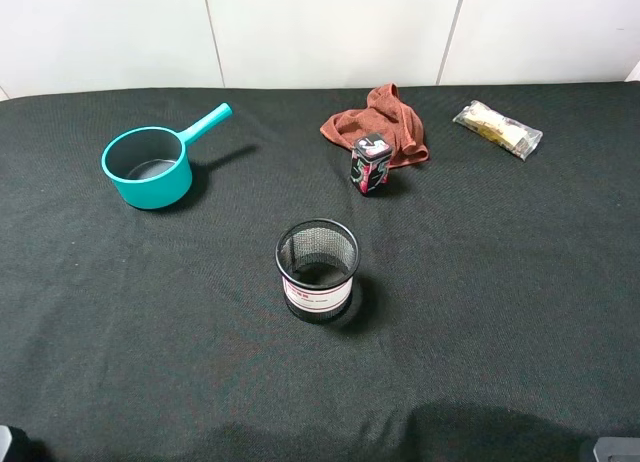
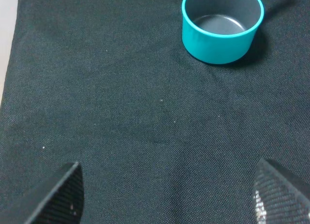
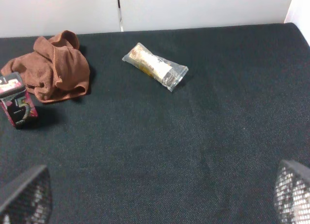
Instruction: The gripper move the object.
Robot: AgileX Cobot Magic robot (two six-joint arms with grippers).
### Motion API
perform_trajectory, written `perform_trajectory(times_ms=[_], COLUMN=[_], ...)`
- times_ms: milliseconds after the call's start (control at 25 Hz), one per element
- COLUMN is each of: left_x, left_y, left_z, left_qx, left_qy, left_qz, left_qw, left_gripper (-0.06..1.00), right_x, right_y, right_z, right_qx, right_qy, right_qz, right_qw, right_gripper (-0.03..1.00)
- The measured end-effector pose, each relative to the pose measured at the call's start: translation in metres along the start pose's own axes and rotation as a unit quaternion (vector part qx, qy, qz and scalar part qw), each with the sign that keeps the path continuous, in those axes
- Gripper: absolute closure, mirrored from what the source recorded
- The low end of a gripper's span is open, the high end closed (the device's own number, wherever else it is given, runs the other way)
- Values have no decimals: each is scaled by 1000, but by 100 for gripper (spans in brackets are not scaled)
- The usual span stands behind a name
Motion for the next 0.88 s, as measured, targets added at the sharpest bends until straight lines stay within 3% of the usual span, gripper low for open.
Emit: perform_trajectory(times_ms=[880], left_x=[0], left_y=[0], left_z=[0], left_qx=[0], left_qy=[0], left_qz=[0], left_qw=[1000], left_gripper=[24], right_x=[0], right_y=[0], right_z=[0], right_qx=[0], right_qy=[0], right_qz=[0], right_qw=[1000], right_gripper=[27])
Point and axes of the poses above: a point on each arm's last joint axis where the gripper is mounted, y pointing back along that axis away from the gripper, z along the wrist's bending axis when the last joint is at zero, x = y × z, the point moved 9 cm from there along -y, pointing out along that axis toward the gripper, and after that the axes turned 15 degrees about y, right-handed, at the moved point
